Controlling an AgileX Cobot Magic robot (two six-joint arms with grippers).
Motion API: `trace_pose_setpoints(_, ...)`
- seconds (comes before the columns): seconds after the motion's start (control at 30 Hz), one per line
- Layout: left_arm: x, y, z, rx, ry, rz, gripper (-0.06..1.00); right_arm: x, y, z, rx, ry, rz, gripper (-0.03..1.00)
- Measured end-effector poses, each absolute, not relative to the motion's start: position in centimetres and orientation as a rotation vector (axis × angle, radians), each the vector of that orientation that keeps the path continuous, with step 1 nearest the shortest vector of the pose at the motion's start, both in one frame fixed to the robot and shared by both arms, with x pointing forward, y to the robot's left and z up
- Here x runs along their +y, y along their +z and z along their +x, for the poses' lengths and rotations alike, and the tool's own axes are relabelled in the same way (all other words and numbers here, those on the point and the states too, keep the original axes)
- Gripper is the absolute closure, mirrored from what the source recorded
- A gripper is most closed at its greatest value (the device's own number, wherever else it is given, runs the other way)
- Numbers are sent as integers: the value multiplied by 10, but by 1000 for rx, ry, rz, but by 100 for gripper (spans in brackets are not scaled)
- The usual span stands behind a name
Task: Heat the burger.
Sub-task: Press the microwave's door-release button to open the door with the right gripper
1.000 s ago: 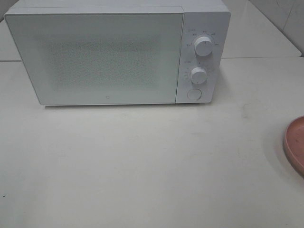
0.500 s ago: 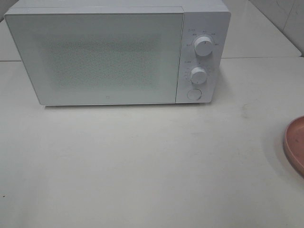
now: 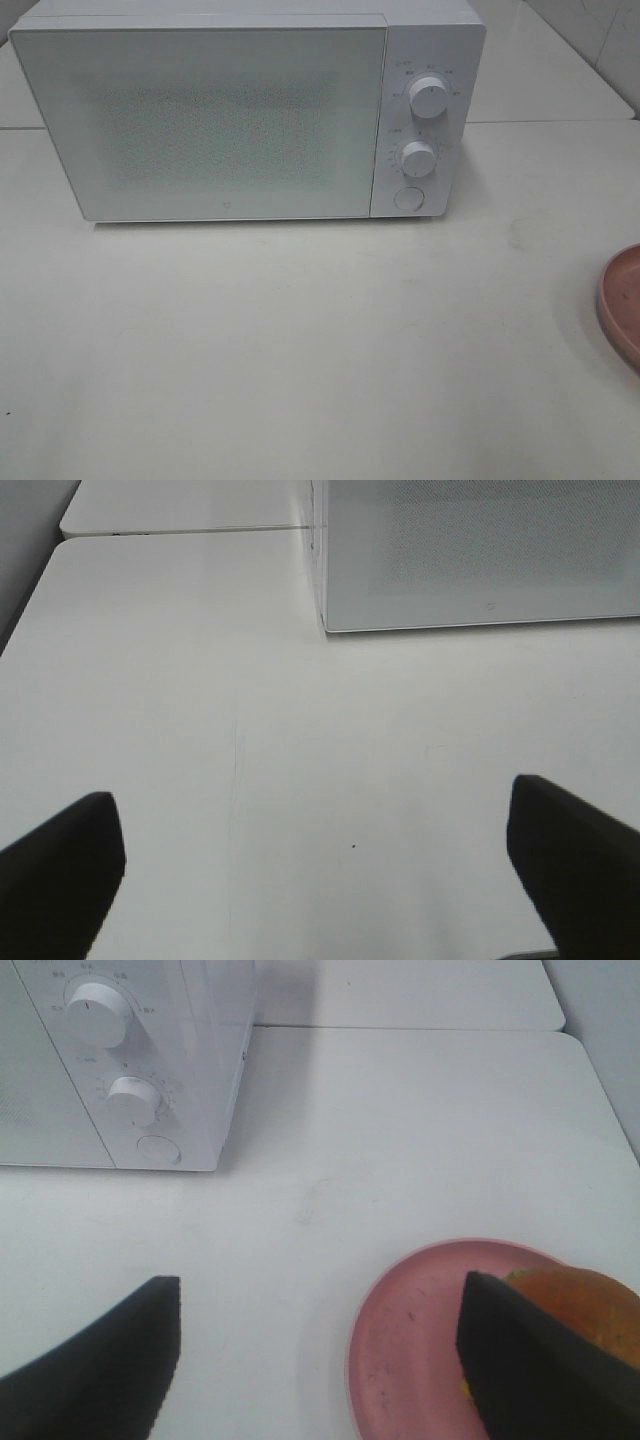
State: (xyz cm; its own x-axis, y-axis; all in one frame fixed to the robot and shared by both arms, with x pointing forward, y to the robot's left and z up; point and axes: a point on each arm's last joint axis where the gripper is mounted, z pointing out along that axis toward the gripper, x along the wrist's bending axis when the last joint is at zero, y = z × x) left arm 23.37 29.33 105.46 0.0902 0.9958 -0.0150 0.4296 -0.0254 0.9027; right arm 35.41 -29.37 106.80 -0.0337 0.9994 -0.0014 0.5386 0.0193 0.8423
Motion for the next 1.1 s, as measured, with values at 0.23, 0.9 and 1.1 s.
trace_pose_setpoints(0.23,293,1055,234,1451,900,1574,-3,-292,1064,376,1639,914,1577,23)
trace_pose_setpoints(0.9,293,1055,234,1451,900,1574,-3,-286,1043,447,1559,1019,1488,23)
trace_pose_setpoints(1.1,293,1055,234,1451,900,1574,-3,-286,1025,453,1454,1114,1464,23)
